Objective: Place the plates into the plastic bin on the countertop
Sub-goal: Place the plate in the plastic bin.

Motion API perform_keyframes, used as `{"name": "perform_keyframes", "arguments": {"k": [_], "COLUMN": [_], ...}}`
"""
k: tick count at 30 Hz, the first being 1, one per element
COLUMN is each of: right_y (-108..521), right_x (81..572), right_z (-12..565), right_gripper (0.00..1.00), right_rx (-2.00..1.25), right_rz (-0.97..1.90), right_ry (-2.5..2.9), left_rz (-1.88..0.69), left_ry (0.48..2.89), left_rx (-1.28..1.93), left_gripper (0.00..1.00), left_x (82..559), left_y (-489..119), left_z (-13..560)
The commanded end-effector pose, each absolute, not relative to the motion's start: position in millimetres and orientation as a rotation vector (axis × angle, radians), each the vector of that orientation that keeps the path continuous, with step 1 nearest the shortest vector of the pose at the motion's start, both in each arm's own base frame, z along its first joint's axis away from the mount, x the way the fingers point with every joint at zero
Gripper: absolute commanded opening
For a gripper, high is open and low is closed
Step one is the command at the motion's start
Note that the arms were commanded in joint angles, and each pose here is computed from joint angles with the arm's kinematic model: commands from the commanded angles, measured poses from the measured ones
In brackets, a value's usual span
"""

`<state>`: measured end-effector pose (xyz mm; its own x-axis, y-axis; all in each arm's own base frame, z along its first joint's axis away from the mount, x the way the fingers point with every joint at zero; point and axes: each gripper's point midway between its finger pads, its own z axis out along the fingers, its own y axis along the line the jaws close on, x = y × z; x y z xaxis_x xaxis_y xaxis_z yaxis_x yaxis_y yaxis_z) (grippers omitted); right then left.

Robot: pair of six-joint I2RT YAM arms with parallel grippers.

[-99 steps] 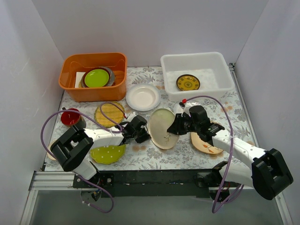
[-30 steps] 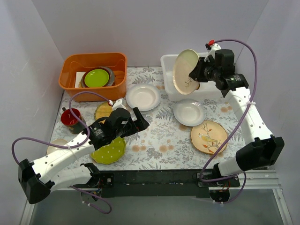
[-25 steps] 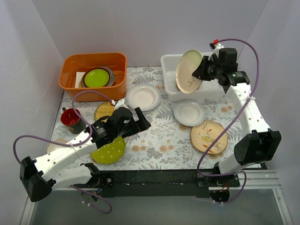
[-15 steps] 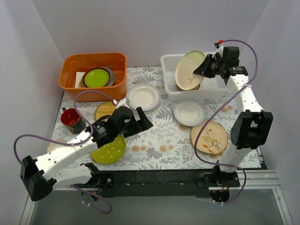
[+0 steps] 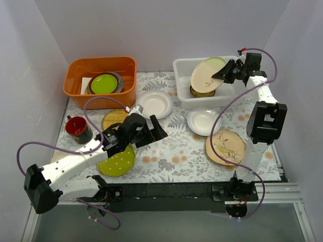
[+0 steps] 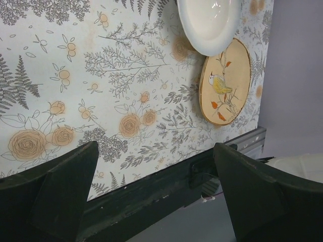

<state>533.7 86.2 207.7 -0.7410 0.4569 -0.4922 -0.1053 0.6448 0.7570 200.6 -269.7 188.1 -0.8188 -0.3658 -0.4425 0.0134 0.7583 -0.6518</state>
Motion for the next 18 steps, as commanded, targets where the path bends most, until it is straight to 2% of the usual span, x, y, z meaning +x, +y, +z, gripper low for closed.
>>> {"name": "perform_keyframes", "arguments": {"k": [1,18], "right_y": [97.6,92.8], "right_x": [541.4,542.9], "right_z": [270.6,195.0], "right_gripper": [0.01,0.01], "right_rx": [0.103,0.209], "right_rz": [1.154,1.137], "right_ry": [1.998,2.137], "left_rz": [-0.951,-0.952], "left_ry": [2.334,2.354], "left_rx": [-0.231,-0.237], "left_gripper": [0.98,0.98], "left_x": [204.9,205.1], "left_y": [-278.3,-281.8], "left_z": [212.4,205.3]}}
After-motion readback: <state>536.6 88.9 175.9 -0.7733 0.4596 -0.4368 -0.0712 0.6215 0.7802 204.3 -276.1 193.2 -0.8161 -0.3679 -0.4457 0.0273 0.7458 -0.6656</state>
